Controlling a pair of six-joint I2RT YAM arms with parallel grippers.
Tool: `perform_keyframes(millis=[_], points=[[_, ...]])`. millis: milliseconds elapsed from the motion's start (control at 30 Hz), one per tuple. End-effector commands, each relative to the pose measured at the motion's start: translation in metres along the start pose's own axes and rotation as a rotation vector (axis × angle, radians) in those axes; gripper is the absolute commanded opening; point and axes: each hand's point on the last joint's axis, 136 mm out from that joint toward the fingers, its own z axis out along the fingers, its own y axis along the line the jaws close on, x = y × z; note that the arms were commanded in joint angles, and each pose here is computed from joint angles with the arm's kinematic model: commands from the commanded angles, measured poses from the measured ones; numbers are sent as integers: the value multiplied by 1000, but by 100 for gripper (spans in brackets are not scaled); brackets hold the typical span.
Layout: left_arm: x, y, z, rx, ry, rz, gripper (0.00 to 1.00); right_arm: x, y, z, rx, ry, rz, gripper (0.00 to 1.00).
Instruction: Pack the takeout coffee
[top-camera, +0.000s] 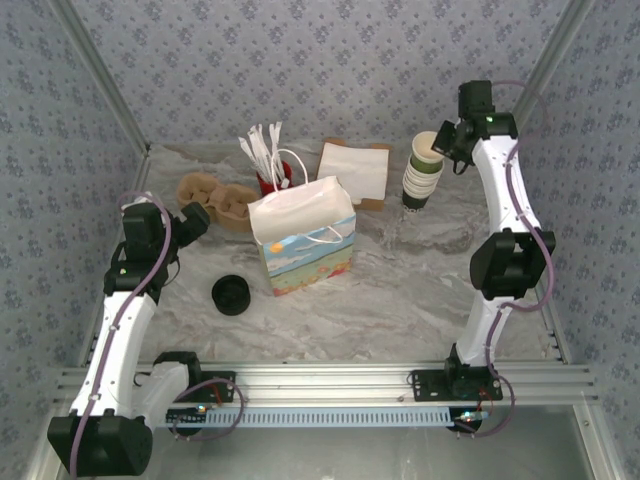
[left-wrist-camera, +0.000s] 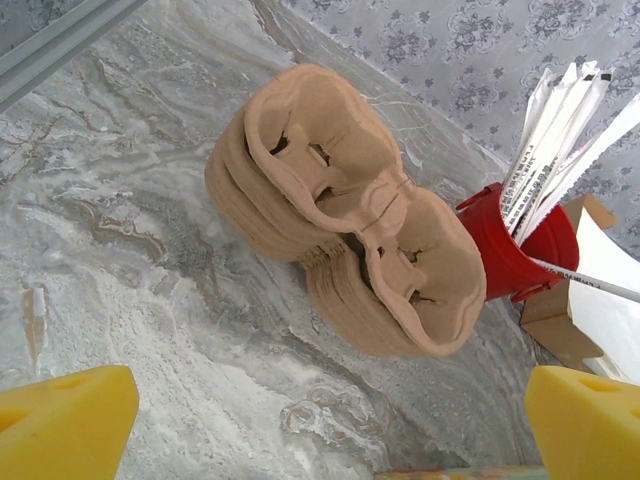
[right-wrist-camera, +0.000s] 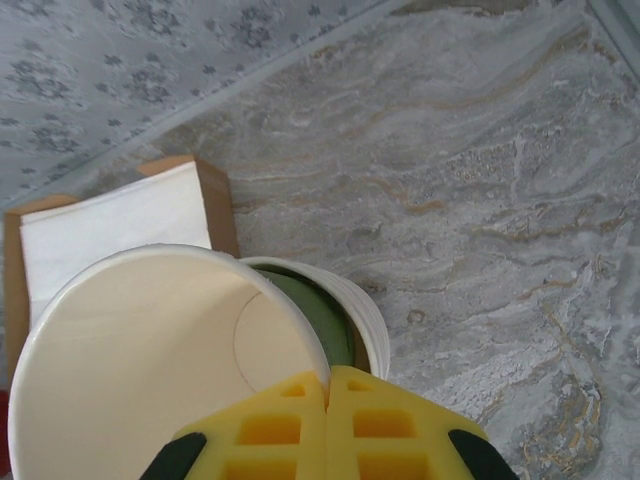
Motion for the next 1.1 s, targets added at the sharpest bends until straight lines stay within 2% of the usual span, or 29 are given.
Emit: perform_keyframes(millis=[0, 267, 400, 500, 600, 867, 1067], points=[[-5, -13, -5, 56, -9, 14, 99, -13, 11, -50, -44, -53, -24, 1], [-4, -12, -12, 30, 41, 36, 99, -19, 23, -157, -138, -177, -40, 1], [12, -9, -16, 20, 120, 39, 99, 4, 27, -195, -188, -189, -67, 1], [37, -4, -17, -2, 255, 60, 99, 36, 30, -203, -206, -133, -91, 1], [57, 1, -21, -39, 356, 108, 99, 78, 28, -196, -197, -40, -118, 1], [92, 15, -26, -53, 399, 87, 98, 172, -4, -150, -121, 91, -150, 2], [120, 20, -20, -29, 454, 32, 89, 240, -25, -85, -93, 164, -130, 3]])
